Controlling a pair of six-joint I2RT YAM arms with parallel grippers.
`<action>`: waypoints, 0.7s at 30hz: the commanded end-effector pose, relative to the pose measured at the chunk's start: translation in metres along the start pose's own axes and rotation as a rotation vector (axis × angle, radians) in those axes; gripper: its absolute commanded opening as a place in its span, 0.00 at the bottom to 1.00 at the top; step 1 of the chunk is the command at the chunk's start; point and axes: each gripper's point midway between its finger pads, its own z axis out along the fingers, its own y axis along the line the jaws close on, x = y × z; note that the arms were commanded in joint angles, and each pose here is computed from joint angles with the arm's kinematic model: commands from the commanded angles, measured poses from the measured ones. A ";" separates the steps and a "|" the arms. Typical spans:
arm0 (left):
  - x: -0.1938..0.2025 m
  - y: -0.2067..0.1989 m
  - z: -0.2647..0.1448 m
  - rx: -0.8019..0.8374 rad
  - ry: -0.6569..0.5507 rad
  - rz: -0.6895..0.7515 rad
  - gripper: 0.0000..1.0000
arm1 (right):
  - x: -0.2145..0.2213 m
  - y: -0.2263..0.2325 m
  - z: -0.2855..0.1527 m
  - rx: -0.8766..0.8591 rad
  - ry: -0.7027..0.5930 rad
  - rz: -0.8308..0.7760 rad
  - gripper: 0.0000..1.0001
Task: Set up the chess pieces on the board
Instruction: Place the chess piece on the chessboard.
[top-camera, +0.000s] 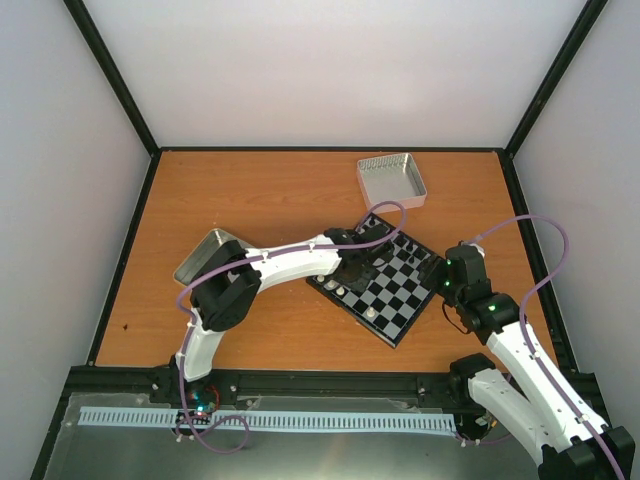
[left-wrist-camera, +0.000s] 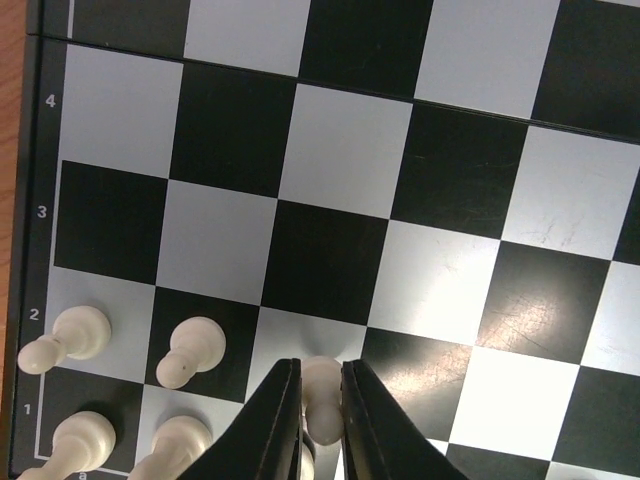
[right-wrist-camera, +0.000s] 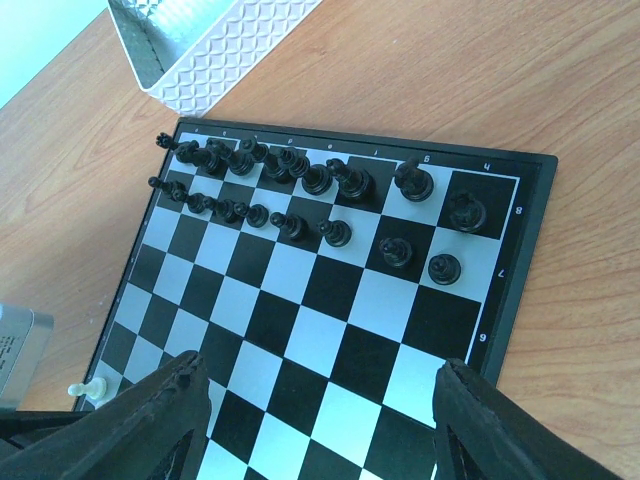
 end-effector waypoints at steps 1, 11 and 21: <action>-0.007 0.006 -0.002 -0.024 -0.008 -0.001 0.13 | 0.000 -0.002 0.001 0.007 -0.010 0.003 0.61; -0.007 0.010 0.003 -0.025 0.000 0.001 0.13 | -0.002 0.000 0.000 0.001 -0.013 0.003 0.61; -0.004 0.012 0.008 -0.034 0.020 0.006 0.13 | -0.002 0.000 0.000 0.004 -0.014 0.001 0.61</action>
